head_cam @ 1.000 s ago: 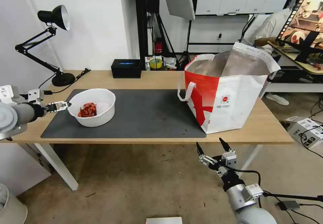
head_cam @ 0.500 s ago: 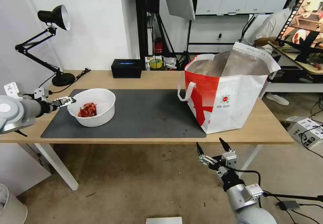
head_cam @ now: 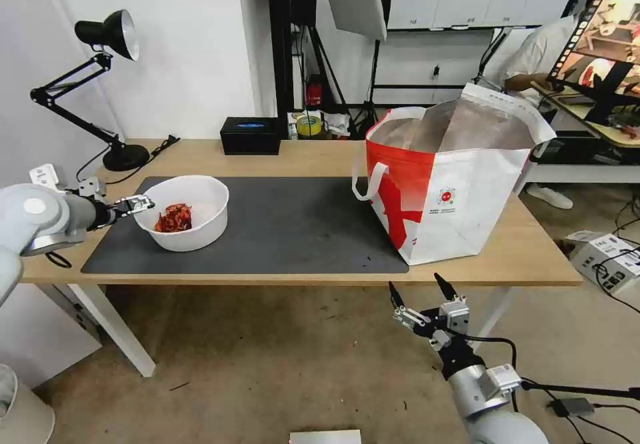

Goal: Pick up the trash from the table and place it into the takeout bag.

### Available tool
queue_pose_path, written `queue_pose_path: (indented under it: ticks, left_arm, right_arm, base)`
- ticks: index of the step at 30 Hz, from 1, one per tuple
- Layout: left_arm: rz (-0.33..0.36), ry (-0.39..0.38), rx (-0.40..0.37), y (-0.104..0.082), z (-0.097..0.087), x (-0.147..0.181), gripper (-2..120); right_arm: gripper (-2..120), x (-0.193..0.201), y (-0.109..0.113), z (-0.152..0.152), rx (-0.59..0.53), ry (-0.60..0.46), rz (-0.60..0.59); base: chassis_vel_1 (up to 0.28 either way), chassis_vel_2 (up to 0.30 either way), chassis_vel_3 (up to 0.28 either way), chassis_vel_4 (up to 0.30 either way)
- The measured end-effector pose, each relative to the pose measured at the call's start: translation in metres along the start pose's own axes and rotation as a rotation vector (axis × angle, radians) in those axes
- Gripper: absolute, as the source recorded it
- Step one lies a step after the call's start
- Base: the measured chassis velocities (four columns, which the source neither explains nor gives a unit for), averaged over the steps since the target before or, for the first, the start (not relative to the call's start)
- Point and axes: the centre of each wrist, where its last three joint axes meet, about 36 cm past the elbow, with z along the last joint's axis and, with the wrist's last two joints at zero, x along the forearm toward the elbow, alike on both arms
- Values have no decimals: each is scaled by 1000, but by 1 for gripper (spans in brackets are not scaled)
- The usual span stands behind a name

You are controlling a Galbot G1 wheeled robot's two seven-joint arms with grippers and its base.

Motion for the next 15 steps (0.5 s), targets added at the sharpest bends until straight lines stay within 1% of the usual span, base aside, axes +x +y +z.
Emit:
queue_pose_path:
  ticks: [1,4,5,7,15]
  left_arm:
    - [0,0,0,0,0,0,100]
    - [-22,15,-4,-10,0,-11,100]
    - [-22,15,-4,-10,0,-11,100]
    - [-48,22,-4,-13,-2,-18,100]
    - [-94,26,-29,-12,-1,-27,100]
  right_arm:
    - [100,0,0,0,0,0,0]
    - [100,0,0,0,0,0,0]
    - [100,0,0,0,0,0,0]
    - [100,0,0,0,0,0,0]
    - [100,0,0,0,0,0,0]
  base:
    - [0,0,0,0]
    - [0,0,0,0]
    - [0,0,0,0]
    - [0,0,0,0]
    - [0,0,0,0]
